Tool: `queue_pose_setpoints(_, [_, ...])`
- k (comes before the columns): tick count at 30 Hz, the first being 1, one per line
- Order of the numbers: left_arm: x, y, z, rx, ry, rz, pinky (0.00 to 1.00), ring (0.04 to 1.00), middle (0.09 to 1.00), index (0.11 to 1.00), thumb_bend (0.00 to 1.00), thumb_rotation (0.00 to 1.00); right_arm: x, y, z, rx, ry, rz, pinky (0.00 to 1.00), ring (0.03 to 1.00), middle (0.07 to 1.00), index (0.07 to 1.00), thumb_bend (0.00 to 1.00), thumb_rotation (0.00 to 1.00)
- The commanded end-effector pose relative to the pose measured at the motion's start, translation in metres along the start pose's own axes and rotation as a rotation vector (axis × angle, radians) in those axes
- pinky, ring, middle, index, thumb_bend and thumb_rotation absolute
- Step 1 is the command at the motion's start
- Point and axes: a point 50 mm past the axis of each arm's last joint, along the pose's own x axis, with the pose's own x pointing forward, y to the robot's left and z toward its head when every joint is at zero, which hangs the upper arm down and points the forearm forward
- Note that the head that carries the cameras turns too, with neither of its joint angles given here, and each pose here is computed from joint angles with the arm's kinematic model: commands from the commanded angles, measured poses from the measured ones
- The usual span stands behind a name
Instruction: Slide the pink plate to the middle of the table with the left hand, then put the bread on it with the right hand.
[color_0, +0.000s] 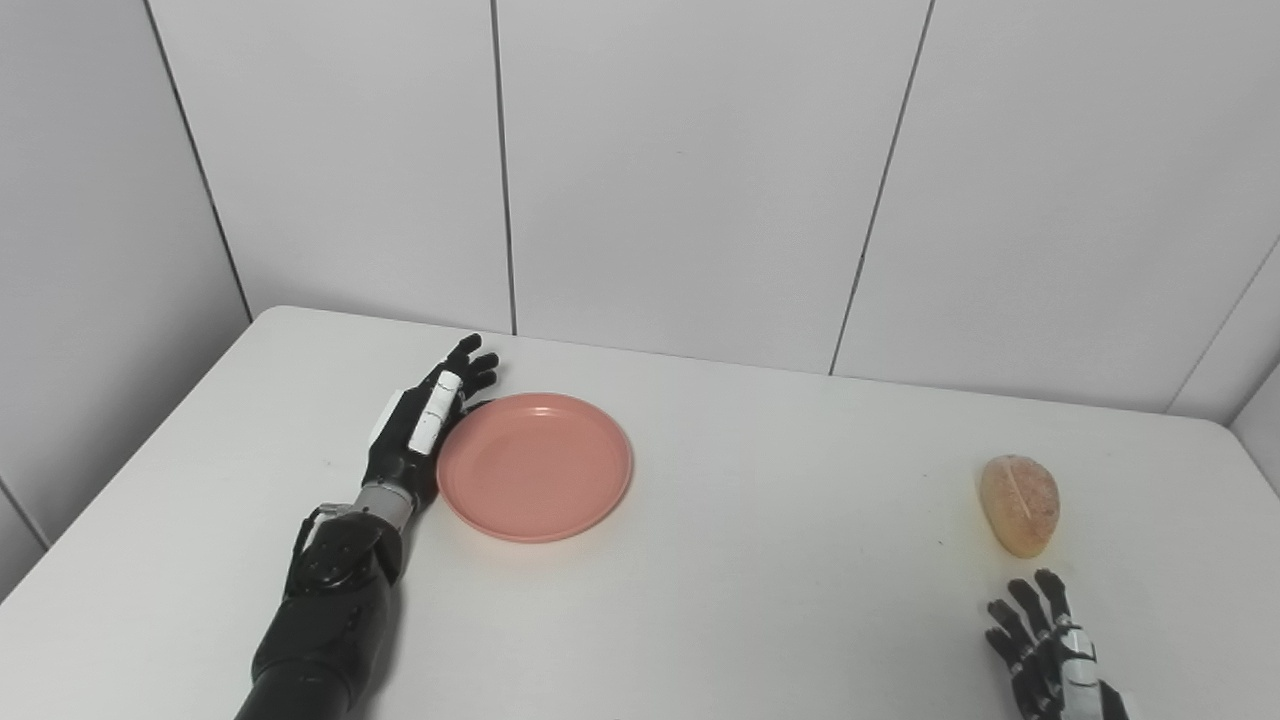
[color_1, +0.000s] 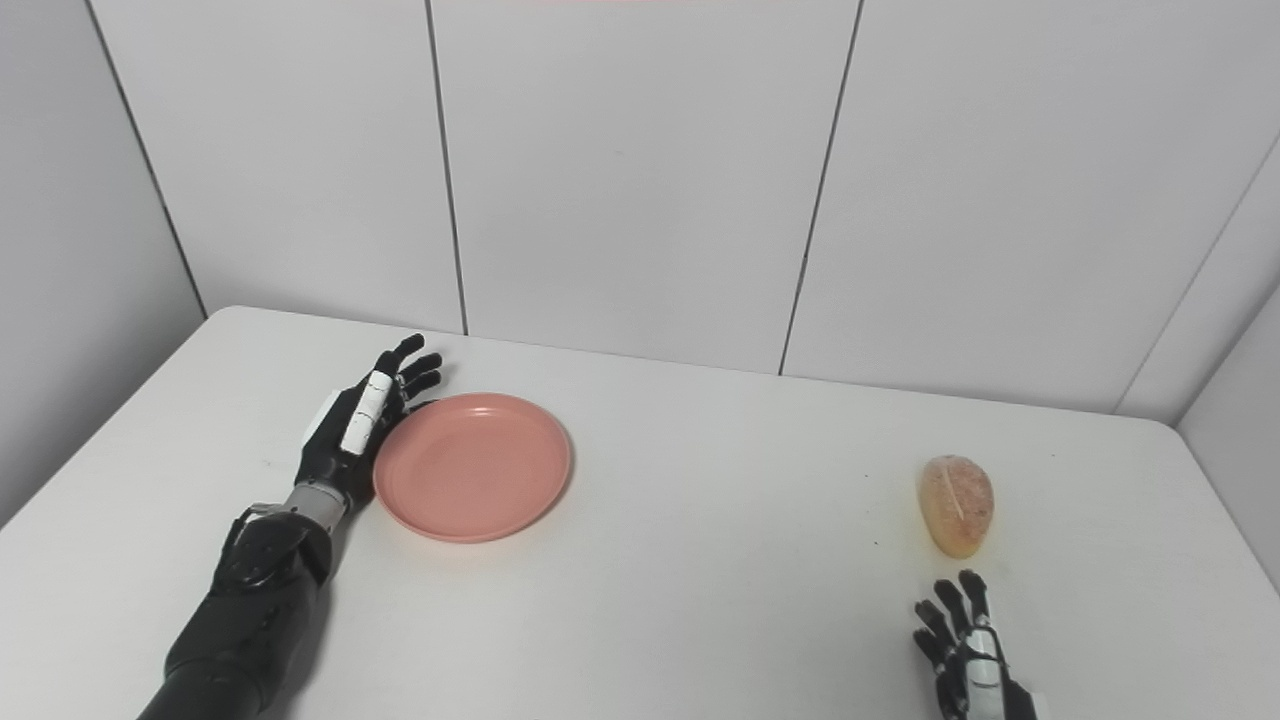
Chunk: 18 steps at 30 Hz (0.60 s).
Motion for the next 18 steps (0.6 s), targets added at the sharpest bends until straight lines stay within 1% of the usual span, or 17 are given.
queue_pose_setpoints(1, [-0.008,-0.014,-0.015,-0.018,0.027,-0.01,0.77,0.903,0.878,0.895,0.91,0.86,-0.011,0.006,-0.016,0.006,0.115,0.016,0.93,0.922,0.952,0.982,0.73,1.0])
queue_pose_setpoints(6, [-0.009,-0.017,-0.017,-0.023,0.042,-0.003,0.79,0.908,0.884,0.898,0.9,0.85,-0.01,0.007,-0.017,-0.002,0.114,0.017,0.92,0.917,0.95,0.978,0.74,1.0])
queue_pose_setpoints(13, [-0.01,-0.021,-0.022,-0.026,0.063,-0.006,0.8,0.916,0.882,0.898,0.94,0.83,-0.01,0.009,-0.017,-0.002,0.114,0.015,0.91,0.913,0.949,0.974,0.74,1.0])
queue_pose_setpoints(18, [-0.01,-0.03,-0.022,-0.033,0.075,-0.017,0.84,0.925,0.892,0.906,0.9,0.84,-0.009,0.01,-0.017,0.006,0.113,0.017,0.92,0.914,0.949,0.975,0.75,1.0])
